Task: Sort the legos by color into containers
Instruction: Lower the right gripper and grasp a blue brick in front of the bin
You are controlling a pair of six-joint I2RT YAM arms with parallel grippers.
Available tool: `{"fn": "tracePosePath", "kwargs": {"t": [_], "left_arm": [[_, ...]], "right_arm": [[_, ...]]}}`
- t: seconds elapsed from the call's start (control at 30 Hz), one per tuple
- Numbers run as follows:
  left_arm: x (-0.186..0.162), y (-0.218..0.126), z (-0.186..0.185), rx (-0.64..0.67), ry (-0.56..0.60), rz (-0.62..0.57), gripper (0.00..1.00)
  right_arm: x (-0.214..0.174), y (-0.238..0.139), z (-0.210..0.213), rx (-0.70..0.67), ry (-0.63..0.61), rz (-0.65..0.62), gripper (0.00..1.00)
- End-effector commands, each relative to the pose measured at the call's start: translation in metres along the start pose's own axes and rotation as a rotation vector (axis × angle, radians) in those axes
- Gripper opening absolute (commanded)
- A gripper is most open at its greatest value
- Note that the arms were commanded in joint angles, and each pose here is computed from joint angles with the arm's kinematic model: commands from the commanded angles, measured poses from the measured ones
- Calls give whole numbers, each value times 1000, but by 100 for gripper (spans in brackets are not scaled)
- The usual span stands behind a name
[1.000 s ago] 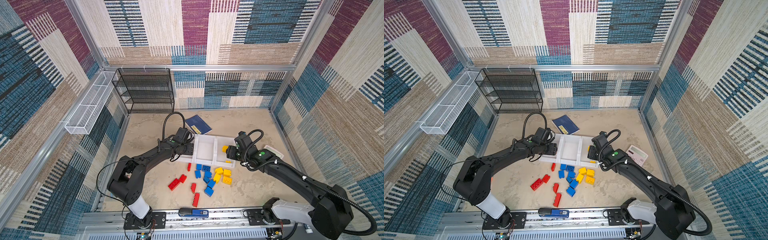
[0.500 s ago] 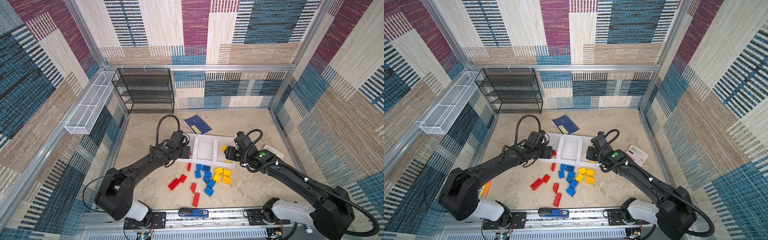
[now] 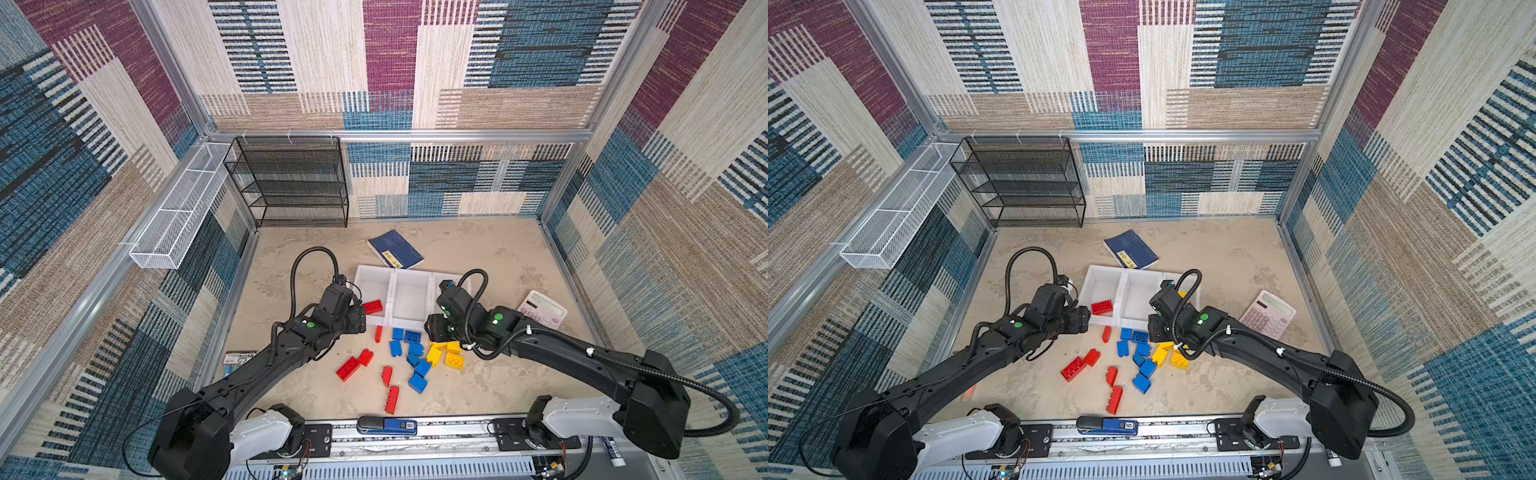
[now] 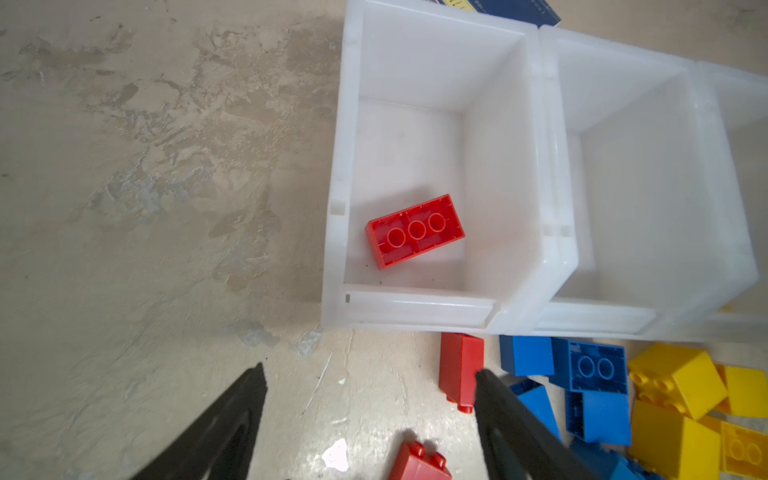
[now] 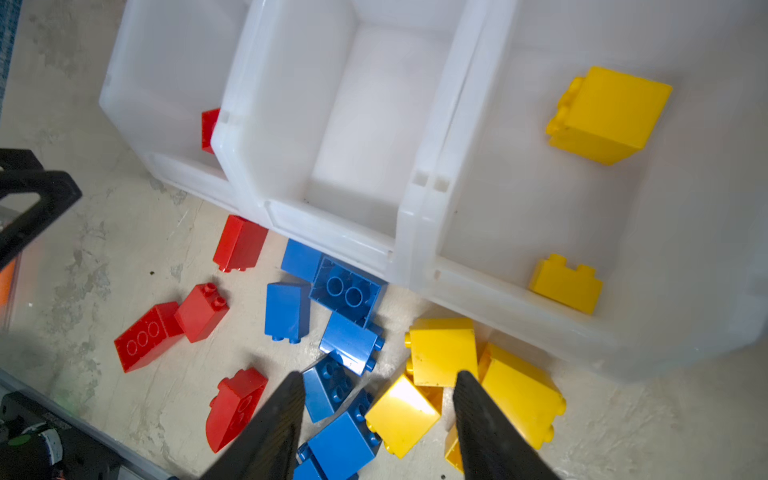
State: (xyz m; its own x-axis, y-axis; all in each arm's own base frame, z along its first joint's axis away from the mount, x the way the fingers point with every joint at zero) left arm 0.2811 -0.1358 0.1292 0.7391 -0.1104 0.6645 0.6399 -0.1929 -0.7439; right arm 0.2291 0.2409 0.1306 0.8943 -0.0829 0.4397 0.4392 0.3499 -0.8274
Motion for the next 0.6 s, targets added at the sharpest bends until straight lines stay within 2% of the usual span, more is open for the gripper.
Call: {"fn": "tracePosePath", "kwargs": {"t": [0.0, 0.27, 0.57], "left_arm": [[-7, -6, 10, 41, -34, -2, 82], [-18, -10, 15, 40, -63, 4, 83], [-26, -4, 14, 31, -64, 20, 83]], "right_arm": [[-9, 7, 13, 0, -47, 19, 60], [-36, 31, 32, 14, -130, 105, 56], [-52, 48, 36, -15, -170, 146, 50]]}}
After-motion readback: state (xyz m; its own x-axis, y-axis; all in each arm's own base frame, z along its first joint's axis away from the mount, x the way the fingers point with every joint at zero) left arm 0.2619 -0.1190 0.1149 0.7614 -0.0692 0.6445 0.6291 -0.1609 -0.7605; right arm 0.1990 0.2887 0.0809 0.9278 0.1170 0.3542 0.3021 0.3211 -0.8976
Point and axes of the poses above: each gripper's point midway between its finger pads, its own y axis out along the fingers, its own z axis along the line the jaws close on, x = y × z, the point moved 1 cm from there along -y, back along the fingers, and after that the axes turned 9 degrees about y, right-handed, at the moved point
